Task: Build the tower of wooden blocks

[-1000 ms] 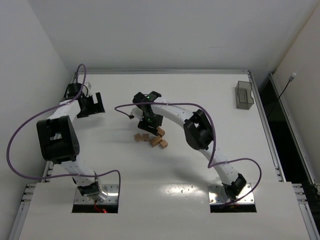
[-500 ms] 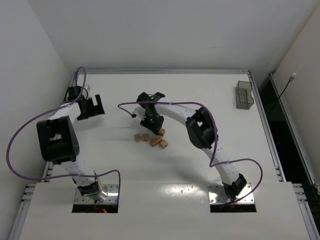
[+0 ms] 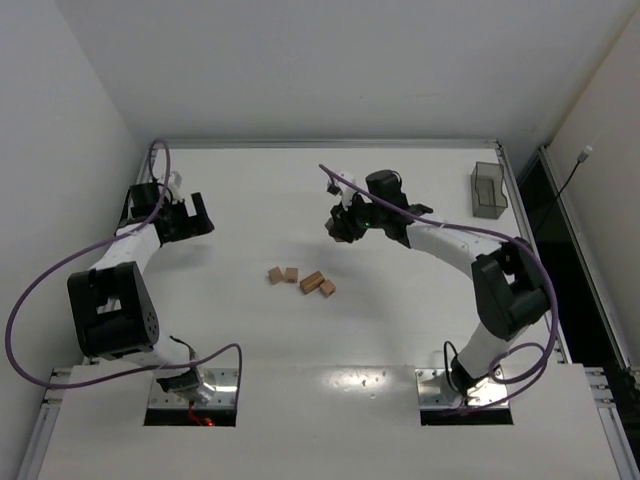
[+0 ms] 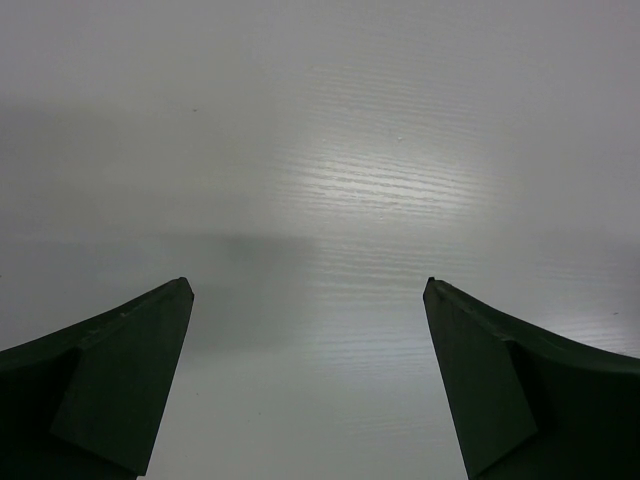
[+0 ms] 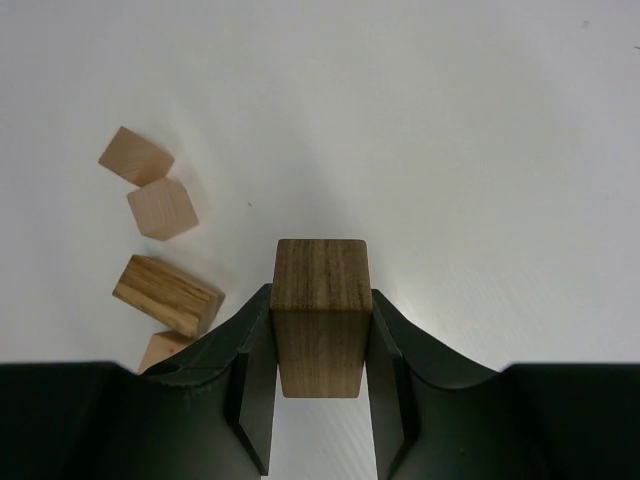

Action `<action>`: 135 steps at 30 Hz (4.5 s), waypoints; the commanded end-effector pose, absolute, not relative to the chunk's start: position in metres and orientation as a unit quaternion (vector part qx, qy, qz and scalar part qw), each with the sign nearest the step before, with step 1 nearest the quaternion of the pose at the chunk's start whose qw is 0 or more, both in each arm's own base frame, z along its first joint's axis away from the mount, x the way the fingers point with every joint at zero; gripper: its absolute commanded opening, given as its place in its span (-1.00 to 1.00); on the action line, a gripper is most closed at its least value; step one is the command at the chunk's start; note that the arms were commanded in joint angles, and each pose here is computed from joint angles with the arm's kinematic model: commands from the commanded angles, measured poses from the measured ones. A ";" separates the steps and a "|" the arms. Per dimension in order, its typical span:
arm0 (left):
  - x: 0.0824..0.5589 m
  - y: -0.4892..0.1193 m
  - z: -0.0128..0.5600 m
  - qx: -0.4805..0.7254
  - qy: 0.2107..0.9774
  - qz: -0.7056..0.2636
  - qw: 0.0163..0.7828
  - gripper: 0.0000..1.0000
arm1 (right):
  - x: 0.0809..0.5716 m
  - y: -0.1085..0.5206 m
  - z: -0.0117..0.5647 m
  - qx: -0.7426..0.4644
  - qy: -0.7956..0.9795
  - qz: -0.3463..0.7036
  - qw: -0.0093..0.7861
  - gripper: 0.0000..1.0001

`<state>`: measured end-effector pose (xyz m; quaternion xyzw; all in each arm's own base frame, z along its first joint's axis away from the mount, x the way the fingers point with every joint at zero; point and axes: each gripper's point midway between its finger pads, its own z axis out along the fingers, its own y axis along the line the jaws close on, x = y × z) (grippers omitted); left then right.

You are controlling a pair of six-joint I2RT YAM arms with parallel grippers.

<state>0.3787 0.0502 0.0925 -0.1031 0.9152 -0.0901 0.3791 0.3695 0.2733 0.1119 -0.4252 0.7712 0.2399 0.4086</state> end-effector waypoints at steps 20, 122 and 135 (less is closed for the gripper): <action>0.378 -0.045 0.132 0.117 0.888 -0.256 0.363 0.99 | 0.380 0.357 0.107 -0.429 0.652 0.448 0.436 -1.00; 0.308 -0.243 0.196 0.447 0.719 -0.400 0.351 0.39 | 0.301 0.336 0.159 -0.536 0.432 0.648 0.326 -1.00; 0.306 -0.245 0.194 0.444 0.718 -0.410 0.344 0.25 | 0.304 0.337 0.151 -0.532 0.438 0.651 0.320 -1.00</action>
